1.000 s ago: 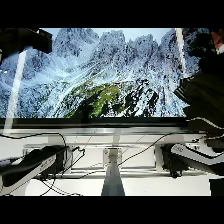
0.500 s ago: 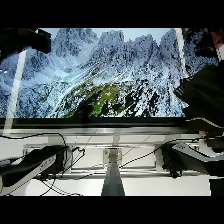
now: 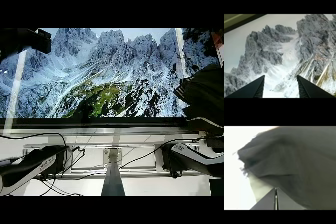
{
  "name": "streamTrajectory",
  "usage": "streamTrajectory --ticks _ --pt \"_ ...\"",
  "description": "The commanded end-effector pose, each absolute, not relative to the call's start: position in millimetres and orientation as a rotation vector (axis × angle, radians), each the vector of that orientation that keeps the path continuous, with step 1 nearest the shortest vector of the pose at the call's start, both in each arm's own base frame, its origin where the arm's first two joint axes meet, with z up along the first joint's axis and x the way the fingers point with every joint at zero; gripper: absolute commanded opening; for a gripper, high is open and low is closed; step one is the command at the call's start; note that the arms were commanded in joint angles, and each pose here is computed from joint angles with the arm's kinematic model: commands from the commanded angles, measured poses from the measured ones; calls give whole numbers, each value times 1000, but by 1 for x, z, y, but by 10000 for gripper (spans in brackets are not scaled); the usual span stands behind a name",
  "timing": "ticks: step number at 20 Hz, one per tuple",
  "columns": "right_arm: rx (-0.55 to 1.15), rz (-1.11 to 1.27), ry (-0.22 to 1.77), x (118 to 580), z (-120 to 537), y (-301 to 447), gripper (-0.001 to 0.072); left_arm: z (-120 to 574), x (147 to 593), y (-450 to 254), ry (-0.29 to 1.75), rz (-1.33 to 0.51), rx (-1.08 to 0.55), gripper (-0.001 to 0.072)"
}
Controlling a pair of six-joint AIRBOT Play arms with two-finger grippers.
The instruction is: Fold the clothes and pants, and hang the long-sleeved shirts on hangers.
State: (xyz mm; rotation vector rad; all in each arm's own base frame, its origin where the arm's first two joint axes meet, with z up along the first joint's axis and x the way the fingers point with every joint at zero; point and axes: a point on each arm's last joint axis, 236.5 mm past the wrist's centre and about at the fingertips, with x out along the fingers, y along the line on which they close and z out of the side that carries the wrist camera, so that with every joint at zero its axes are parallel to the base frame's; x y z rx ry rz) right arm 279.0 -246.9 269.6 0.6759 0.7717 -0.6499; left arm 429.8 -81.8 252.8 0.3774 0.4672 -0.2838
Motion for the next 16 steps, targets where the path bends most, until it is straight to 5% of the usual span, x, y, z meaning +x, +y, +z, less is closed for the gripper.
streamTrajectory --ticks 1,6,9,16 --pt "439 -242 761 370 288 -133 17 254 430 -82 465 -283 378 432" --pt "-66 254 732 406 298 54 17 253 430 -82 466 -283 378 431" --pt "-231 332 705 401 298 100 17 254 430 -82 465 -283 378 431" --pt "-187 436 696 392 300 134 18 254 430 -82 465 -283 378 432"
